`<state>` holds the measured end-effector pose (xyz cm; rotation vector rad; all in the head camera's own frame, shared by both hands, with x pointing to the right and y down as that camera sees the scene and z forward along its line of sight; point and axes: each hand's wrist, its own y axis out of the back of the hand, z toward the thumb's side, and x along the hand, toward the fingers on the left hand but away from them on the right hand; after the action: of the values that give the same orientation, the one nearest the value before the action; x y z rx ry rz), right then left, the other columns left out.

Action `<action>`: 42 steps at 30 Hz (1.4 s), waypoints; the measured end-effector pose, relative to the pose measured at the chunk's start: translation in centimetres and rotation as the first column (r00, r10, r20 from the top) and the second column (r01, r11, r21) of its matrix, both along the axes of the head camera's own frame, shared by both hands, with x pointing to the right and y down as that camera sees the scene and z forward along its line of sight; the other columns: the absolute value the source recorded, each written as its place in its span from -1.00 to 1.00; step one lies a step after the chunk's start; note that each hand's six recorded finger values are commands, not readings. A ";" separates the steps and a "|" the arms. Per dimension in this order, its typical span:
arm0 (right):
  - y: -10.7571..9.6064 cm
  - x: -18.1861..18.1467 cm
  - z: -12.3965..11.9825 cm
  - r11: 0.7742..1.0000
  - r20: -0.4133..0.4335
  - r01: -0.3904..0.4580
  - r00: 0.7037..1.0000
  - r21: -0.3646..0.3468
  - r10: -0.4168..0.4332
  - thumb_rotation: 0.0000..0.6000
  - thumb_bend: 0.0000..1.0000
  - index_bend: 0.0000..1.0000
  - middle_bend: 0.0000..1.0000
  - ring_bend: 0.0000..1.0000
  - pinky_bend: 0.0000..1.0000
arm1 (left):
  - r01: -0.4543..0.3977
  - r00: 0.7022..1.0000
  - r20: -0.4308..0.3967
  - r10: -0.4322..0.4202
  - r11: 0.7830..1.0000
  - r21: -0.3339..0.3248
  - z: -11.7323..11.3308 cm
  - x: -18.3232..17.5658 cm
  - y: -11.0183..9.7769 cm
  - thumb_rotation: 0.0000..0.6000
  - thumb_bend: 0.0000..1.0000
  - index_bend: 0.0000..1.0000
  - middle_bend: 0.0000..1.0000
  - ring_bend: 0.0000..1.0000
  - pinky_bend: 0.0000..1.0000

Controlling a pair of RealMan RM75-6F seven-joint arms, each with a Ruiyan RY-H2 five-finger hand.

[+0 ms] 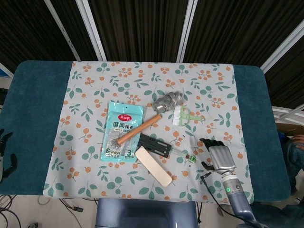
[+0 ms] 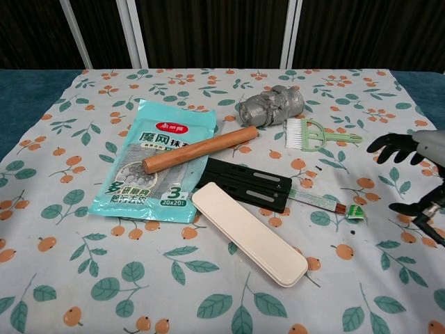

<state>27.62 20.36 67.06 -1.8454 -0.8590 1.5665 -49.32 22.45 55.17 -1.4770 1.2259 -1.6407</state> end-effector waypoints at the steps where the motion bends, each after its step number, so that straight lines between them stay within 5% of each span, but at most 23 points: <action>1: -0.1 -0.5 0.4 1.000 0.002 -0.012 1.000 -0.015 0.012 1.00 -0.36 -0.48 -0.39 -0.44 -0.51 | 0.000 1.000 0.000 0.000 1.000 -0.001 0.0 0.0 0.0 1.00 0.15 -0.77 -0.98 -0.97 -1.00; 10: 0.3 -5.3 2.6 0.996 0.054 -0.039 0.998 -0.076 0.043 1.00 -0.33 -0.40 -0.33 -0.41 -0.51 | 0.009 1.000 -0.004 -0.009 1.000 -0.004 0.0 0.0 0.1 1.00 0.16 -0.77 -0.98 -0.97 -1.00; 19: 0.1 -7.5 3.0 0.998 0.071 -0.027 0.997 -0.057 0.031 1.00 -0.29 -0.34 -0.23 -0.33 -0.51 | 0.012 1.000 -0.005 -0.012 1.000 -0.011 0.1 0.0 0.0 1.00 0.16 -0.77 -0.98 -0.97 -1.00; 42: 0.0 -8.7 5.2 0.997 0.036 -0.028 0.999 -0.075 0.030 1.00 -0.29 -0.24 -0.17 -0.23 -0.51 | 0.026 1.000 -0.010 -0.026 1.000 -0.018 0.1 -0.1 0.0 1.00 0.16 -0.77 -0.98 -0.97 -1.00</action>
<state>18.92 20.31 72.24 -1.9276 -0.8583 1.6065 -49.44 22.47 55.25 -1.4876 1.2444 -1.6667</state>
